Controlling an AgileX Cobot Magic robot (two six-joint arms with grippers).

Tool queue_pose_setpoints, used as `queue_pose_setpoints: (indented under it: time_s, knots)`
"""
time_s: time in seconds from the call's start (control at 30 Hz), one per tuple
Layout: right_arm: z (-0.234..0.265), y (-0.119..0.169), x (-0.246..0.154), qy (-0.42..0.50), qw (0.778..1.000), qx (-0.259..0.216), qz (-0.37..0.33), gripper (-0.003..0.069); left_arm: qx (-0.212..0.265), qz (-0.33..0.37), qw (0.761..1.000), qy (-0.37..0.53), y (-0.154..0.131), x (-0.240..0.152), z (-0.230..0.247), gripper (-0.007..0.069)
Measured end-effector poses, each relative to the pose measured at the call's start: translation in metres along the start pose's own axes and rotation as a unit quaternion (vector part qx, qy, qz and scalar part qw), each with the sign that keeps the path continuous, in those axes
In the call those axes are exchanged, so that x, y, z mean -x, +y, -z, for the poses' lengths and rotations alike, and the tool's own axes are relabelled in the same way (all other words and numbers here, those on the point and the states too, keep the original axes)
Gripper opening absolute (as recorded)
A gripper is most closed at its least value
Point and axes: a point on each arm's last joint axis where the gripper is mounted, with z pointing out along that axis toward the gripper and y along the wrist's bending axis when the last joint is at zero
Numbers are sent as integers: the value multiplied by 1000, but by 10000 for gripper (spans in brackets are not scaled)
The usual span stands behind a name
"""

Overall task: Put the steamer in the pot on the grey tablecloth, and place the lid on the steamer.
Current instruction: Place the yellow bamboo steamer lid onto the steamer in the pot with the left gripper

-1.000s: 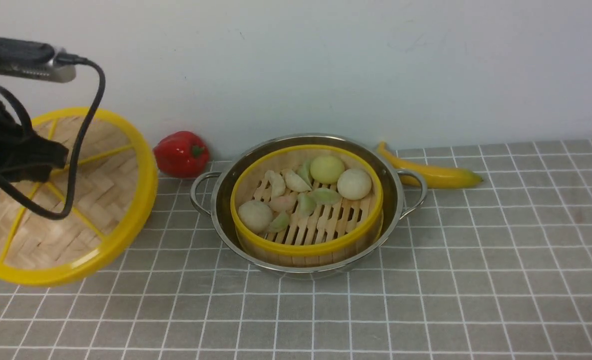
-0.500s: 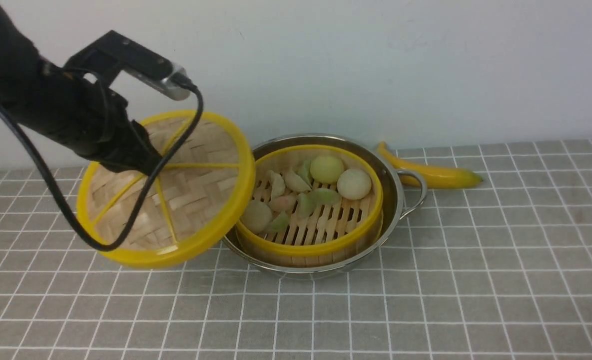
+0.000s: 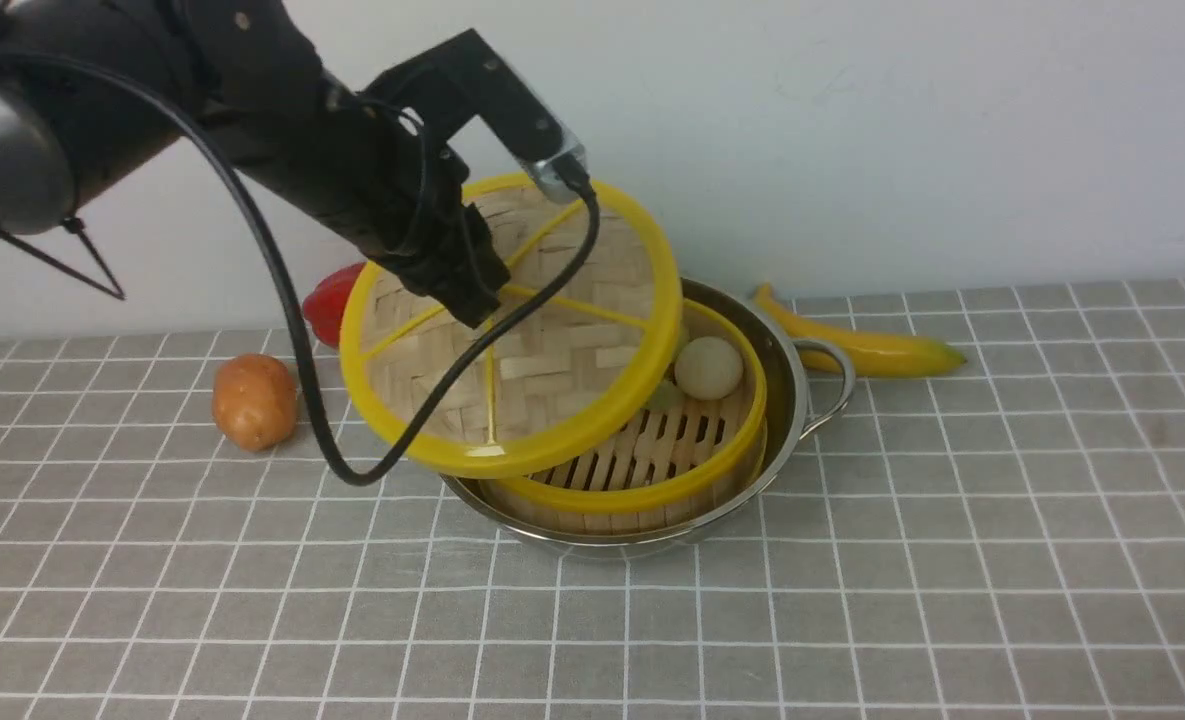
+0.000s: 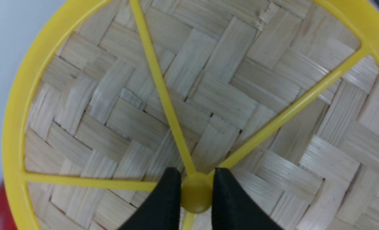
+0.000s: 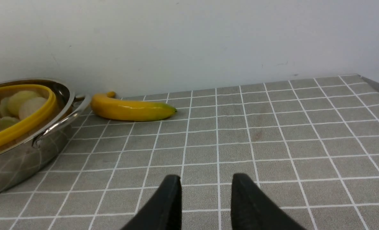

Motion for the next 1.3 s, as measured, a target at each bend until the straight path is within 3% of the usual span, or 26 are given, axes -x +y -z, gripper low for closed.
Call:
queue_pose_setpoints:
  time_s: [0.27, 0.8, 1.3]
  knots:
    - [0, 0, 0, 0, 1000, 0, 0, 240, -16, -69, 997, -11, -11, 26, -20, 115]
    - [0, 0, 0, 0, 1000, 0, 0, 240, -31, -74, 997, 21, -7, 20, -60, 115]
    - [0, 0, 0, 0, 1000, 0, 0, 240, -25, -78, 997, 14, -6, 21, -62, 114]
